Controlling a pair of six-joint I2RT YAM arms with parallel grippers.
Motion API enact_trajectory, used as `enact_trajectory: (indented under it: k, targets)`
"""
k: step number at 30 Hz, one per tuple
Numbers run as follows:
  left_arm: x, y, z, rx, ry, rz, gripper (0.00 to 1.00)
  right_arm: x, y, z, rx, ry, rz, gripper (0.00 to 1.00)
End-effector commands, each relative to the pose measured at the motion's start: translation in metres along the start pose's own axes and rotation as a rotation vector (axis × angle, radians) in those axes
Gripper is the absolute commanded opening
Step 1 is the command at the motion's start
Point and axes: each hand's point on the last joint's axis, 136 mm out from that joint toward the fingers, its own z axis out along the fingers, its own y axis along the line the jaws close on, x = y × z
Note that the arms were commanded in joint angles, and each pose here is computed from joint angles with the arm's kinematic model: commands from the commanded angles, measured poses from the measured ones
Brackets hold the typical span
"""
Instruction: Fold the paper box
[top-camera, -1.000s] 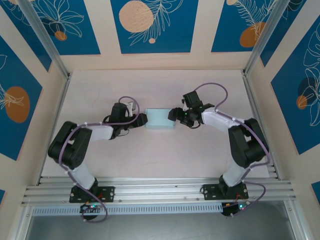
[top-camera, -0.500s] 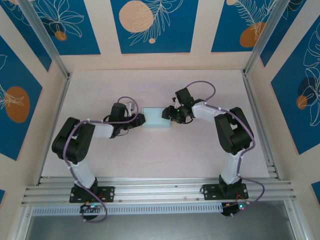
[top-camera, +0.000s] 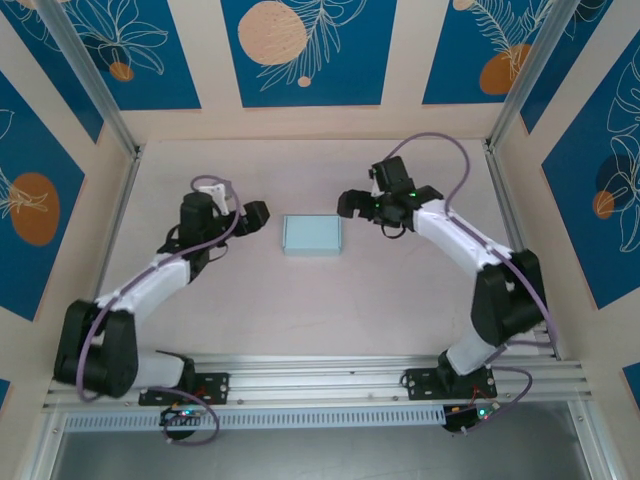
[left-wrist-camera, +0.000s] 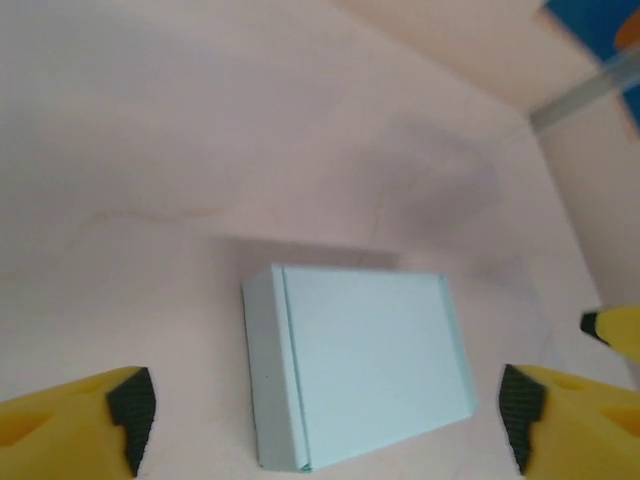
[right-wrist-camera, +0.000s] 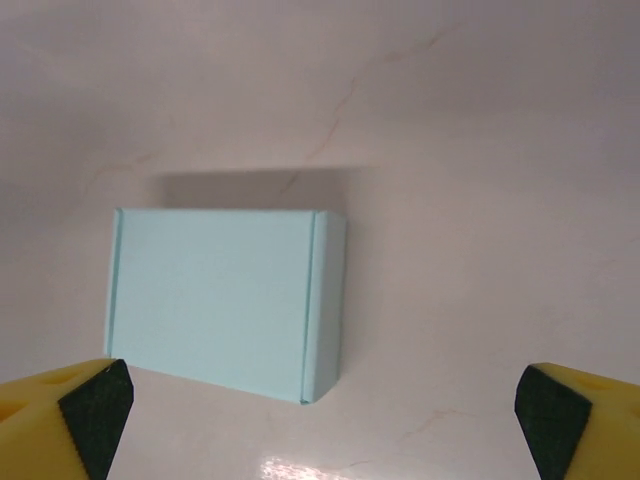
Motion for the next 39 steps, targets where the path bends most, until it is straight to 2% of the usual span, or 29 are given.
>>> enact_trajectory:
  k: [1, 8, 14, 18, 22, 26, 29, 39]
  targets:
    - [0.010, 0.036, -0.026, -0.185, 0.013, 0.084, 1.00, 0.009, -0.039, -0.024, 0.166, -0.032, -0.038, 1.00]
    - [0.005, 0.071, -0.090, -0.422, -0.119, 0.254, 1.00, 0.015, -0.087, -0.068, 0.303, -0.203, -0.021, 1.00]
    - [0.010, 0.090, -0.111, -0.498, -0.243, 0.356, 1.00, 0.025, -0.126, -0.085, 0.374, -0.356, 0.035, 1.00]
    - [0.021, 0.105, -0.106, -0.536, -0.259, 0.421, 1.00, 0.025, -0.143, -0.086, 0.403, -0.439, -0.013, 1.00]
    - [0.026, 0.118, -0.102, -0.569, -0.286, 0.494, 1.00, 0.024, -0.144, -0.079, 0.374, -0.550, -0.126, 1.00]
    - [0.029, 0.132, -0.098, -0.589, -0.292, 0.521, 1.00, 0.023, -0.140, -0.072, 0.320, -0.609, -0.232, 1.00]
    - [0.031, 0.140, -0.092, -0.573, -0.292, 0.523, 1.00, 0.020, -0.144, -0.069, 0.304, -0.623, -0.258, 1.00]
    - [0.021, 0.128, -0.058, -0.444, -0.301, 0.606, 1.00, 0.011, -0.176, -0.057, 0.288, -0.636, -0.186, 1.00]
